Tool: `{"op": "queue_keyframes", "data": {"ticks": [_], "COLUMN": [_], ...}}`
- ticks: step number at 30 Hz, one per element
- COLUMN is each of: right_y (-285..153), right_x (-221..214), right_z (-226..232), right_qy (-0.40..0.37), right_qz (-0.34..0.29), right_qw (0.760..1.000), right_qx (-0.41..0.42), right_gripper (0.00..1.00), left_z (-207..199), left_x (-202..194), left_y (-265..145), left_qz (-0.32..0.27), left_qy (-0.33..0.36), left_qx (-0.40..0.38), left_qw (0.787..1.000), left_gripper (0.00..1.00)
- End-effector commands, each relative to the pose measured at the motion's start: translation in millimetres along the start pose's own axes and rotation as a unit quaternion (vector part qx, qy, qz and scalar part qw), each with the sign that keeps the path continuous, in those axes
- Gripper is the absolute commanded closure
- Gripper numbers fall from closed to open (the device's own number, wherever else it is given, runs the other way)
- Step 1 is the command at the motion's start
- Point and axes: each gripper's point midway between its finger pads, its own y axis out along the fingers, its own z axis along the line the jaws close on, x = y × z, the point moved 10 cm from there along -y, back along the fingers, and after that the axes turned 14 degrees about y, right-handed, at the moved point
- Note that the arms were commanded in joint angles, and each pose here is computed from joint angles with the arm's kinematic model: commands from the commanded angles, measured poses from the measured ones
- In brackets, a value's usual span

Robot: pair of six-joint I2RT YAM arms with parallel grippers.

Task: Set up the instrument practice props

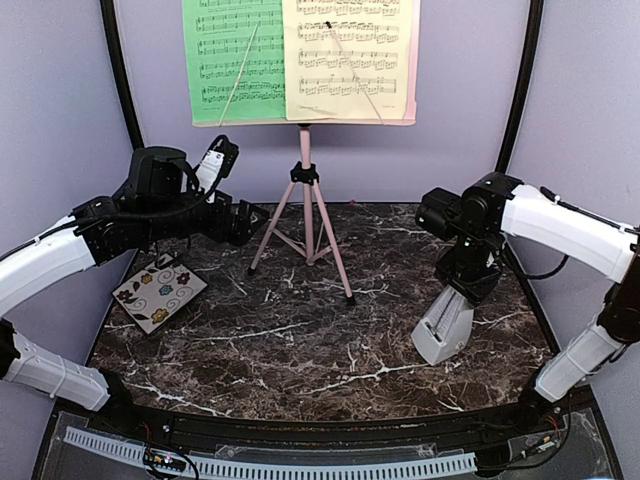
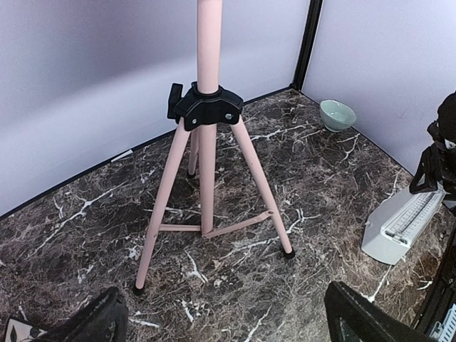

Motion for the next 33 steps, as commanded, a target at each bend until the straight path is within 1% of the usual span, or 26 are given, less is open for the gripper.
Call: {"op": "queue_keyframes", "data": {"ticks": [1, 3, 7, 10, 13, 18, 21, 26, 28, 33], "right_y": [-4.5, -9.2, -23.4, -29.4, -40.5, -60.6, -69.7, -76.1, -79.9, -90.2], "right_x": [-0.3, -1.6, -6.2, -12.0, -18.3, -30.5, -37.6, -48.9, -53.9, -60.4], "right_z": [12.9, 22.4, 46.2, 62.0, 73.7, 82.7, 82.7, 83.2, 83.5, 83.4], "right_qy": [-0.051, -0.082, -0.168, -0.233, -0.290, -0.376, -0.418, -0.477, -0.498, -0.540], "right_qz": [-0.004, -0.003, 0.000, 0.002, 0.019, 0.034, 0.063, 0.100, 0.109, 0.121], "right_qw": [0.999, 0.996, 0.982, 0.965, 0.941, 0.890, 0.851, 0.796, 0.772, 0.717], "right_qx": [0.019, 0.037, 0.084, 0.119, 0.173, 0.254, 0.311, 0.359, 0.379, 0.424], "right_gripper": [0.50, 0.51, 0.53, 0.53, 0.54, 0.52, 0.55, 0.60, 0.61, 0.62], "left_z": [0.5, -0.8, -8.5, -14.9, -20.4, -29.7, -36.0, -48.1, -53.0, -63.3], "left_x": [1.7, -1.6, -7.1, -15.6, -26.5, -49.6, -63.1, -87.7, -96.5, -110.5], "left_y": [2.6, 5.7, 12.0, 16.6, 19.2, 17.3, 17.1, 23.4, 26.0, 36.1], "left_qz": [-0.013, -0.010, -0.007, -0.002, -0.007, -0.039, -0.051, -0.043, -0.049, -0.027], "left_qy": [0.010, 0.007, 0.010, 0.013, 0.017, 0.028, 0.047, 0.069, 0.078, 0.109], "left_qx": [-0.007, -0.015, -0.069, -0.111, -0.142, -0.183, -0.211, -0.268, -0.281, -0.296], "left_qw": [1.000, 1.000, 0.998, 0.994, 0.990, 0.982, 0.975, 0.960, 0.955, 0.948], "left_gripper": [0.01, 0.01, 0.01, 0.01, 0.01, 0.05, 0.07, 0.11, 0.12, 0.11]}}
